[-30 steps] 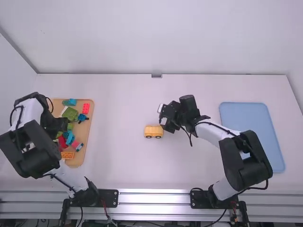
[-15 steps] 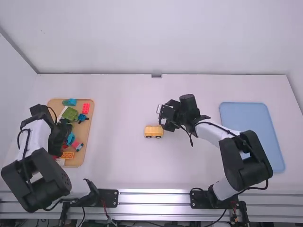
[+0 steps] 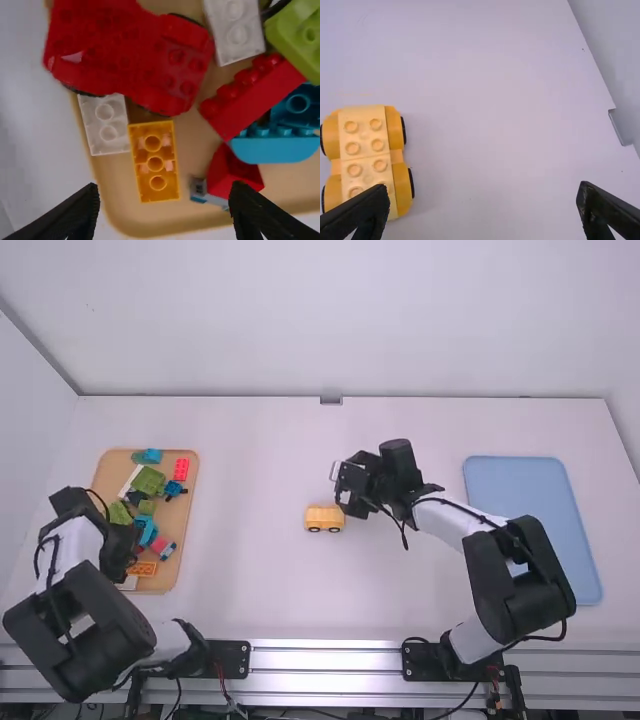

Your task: Assemble lego blocks to make yellow taxi

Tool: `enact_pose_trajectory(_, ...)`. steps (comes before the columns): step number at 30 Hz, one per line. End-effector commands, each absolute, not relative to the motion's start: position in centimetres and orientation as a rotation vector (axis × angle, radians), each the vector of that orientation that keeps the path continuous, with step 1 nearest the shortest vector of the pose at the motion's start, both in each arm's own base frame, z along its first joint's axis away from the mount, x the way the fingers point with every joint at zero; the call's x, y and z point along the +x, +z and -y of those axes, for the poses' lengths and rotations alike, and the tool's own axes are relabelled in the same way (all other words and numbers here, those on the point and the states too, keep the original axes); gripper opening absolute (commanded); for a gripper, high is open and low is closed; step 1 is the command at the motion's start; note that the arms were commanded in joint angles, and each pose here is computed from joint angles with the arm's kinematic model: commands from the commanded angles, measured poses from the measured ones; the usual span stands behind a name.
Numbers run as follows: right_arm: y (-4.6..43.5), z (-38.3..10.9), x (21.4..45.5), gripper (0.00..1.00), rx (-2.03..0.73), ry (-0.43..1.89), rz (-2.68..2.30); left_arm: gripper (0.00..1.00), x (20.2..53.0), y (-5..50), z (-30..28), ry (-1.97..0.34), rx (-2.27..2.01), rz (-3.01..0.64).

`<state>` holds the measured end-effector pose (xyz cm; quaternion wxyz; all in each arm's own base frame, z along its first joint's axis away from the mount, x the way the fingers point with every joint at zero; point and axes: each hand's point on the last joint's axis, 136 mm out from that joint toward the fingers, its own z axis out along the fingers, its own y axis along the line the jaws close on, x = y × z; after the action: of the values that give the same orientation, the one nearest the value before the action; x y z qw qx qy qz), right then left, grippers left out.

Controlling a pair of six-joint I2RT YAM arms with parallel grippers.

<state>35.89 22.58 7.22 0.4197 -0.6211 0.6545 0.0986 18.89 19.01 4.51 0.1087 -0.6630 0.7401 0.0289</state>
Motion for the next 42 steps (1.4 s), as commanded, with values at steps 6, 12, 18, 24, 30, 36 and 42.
enact_pose_trajectory(6, 7.8, -22.9, 35.6, 0.98, -1.535, 0.288, -1.645, 0.62, 19.2, 1.6, -17.5, -0.022, -1.958, -2.286)
enact_pose_trajectory(12, 8.0, -22.9, 35.7, 0.99, -1.507, 0.302, -1.665, 0.57, 19.8, 0.9, -17.1, -0.084, -1.969, -2.266)
enact_pose_trajectory(18, 7.8, -22.9, 35.6, 0.98, -1.509, 0.306, -1.674, 0.55, 19.7, 0.1, -16.8, -0.098, -1.972, -2.247)
enact_pose_trajectory(24, 8.0, -22.9, 35.8, 0.99, -1.468, 0.324, -1.698, 0.52, 19.0, -0.8, -16.5, -0.089, -1.987, -2.244)
enact_pose_trajectory(30, 8.0, -23.0, 35.7, 0.98, -1.470, 0.325, -1.697, 0.50, 18.7, -0.3, -16.2, -0.087, -2.027, -2.259)
enact_pose_trajectory(36, 7.9, -22.9, 35.7, 0.99, -1.471, 0.327, -1.703, 0.52, 17.4, 0.8, -16.8, 0.033, -2.139, -2.228)
enact_pose_trajectory(42, 7.9, -22.9, 35.7, 0.99, -1.471, 0.327, -1.703, 0.54, 17.5, 0.5, -17.2, 0.040, -2.120, -2.215)
